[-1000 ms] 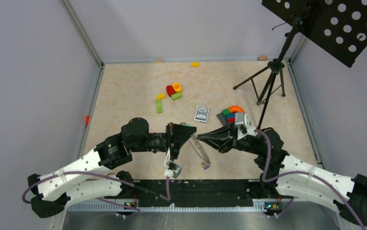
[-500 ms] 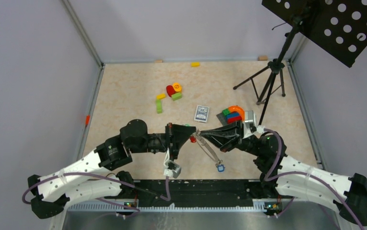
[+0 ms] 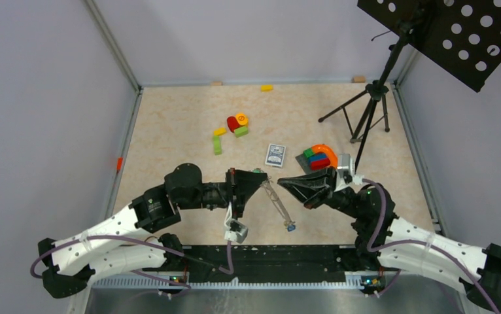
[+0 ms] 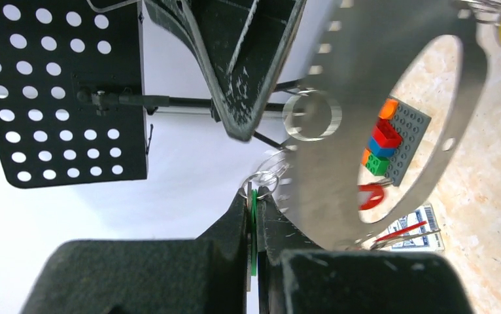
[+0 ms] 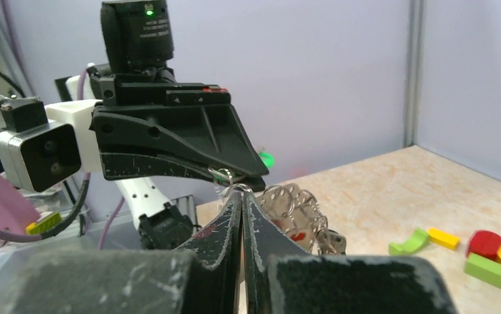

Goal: Remove the keys from the keyring

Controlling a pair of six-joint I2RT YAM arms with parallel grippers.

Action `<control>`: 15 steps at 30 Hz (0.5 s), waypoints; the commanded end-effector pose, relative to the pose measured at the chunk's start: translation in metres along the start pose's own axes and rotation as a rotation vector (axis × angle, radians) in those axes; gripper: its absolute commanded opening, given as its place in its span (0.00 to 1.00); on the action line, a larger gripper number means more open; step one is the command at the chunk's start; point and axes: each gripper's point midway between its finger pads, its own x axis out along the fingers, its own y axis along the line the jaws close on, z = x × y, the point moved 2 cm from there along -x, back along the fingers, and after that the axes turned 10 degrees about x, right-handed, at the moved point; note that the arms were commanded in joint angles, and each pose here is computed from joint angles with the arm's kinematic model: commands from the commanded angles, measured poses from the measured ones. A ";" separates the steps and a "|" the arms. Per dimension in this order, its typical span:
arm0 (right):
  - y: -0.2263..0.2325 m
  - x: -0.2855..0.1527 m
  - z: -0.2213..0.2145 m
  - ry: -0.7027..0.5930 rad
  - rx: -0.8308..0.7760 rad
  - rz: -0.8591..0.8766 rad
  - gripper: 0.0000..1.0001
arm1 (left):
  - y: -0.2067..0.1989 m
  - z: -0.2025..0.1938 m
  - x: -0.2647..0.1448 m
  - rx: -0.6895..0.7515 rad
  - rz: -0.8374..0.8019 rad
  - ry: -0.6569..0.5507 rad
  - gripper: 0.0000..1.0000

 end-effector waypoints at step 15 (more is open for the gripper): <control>-0.009 -0.025 -0.032 0.252 -0.114 -0.051 0.00 | 0.026 -0.002 -0.007 0.044 0.063 0.024 0.00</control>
